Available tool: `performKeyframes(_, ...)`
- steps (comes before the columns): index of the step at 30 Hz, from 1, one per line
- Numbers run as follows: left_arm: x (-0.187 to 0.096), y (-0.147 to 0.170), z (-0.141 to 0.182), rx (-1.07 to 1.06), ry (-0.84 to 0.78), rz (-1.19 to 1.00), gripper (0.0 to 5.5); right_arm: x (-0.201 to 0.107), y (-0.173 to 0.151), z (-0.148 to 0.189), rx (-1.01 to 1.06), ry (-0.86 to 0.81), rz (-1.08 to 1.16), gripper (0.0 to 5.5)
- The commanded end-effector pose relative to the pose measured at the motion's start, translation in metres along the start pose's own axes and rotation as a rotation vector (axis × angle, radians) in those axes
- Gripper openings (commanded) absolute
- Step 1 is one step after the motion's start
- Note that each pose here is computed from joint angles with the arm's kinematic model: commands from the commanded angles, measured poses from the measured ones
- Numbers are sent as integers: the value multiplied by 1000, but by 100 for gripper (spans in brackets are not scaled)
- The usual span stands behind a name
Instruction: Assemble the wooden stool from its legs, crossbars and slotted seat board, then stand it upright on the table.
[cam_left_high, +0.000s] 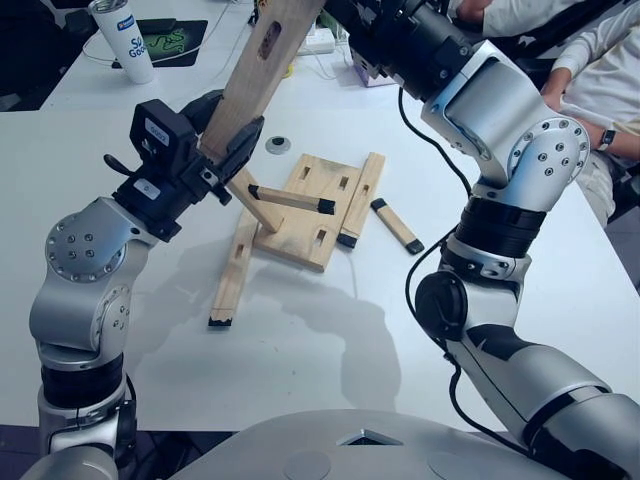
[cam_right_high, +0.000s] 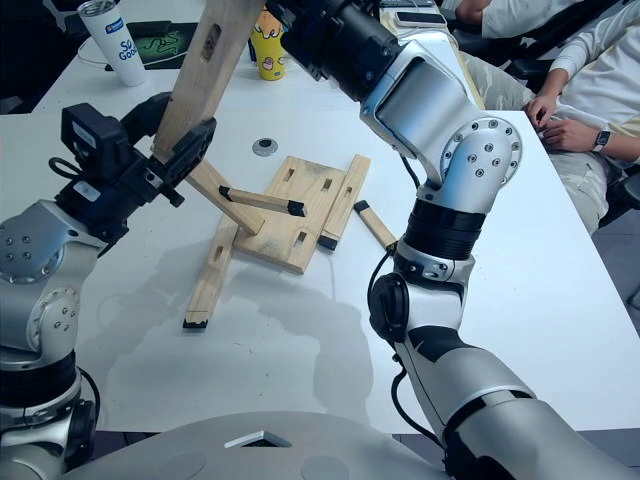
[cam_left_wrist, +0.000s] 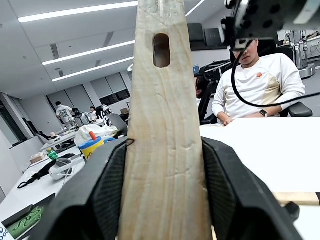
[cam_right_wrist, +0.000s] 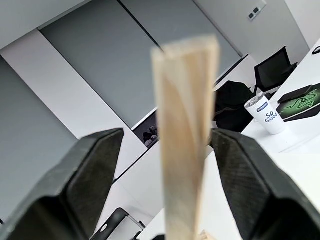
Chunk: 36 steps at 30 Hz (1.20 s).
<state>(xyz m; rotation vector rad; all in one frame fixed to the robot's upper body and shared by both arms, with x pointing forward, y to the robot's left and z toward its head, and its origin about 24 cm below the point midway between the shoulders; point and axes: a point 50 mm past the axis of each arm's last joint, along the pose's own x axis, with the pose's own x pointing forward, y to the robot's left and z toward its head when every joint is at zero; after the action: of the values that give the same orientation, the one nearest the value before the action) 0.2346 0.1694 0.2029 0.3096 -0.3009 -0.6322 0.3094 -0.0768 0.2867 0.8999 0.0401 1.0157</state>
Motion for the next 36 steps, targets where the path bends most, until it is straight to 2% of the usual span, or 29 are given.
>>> performKeyframes(1,-1,-5,-1,17,17,-30,203,3,9,6,-27,2,33,303)
performKeyframes(15,-2,-9,-2,22,30,-56,203,5,7,-1,7,21,33,116)
performKeyframes(25,-5,-5,-4,1,35,-26,203,2,3,0,-11,21,9,110)
performKeyframes(26,-5,-4,-4,-7,33,-23,239,1,3,0,-14,21,6,109)
performKeyframes(33,-4,5,3,-69,-29,44,339,-2,-4,6,-29,-18,-35,102)
performKeyframes(36,-4,11,11,-126,-86,90,357,-6,-9,14,-33,-59,-63,102)
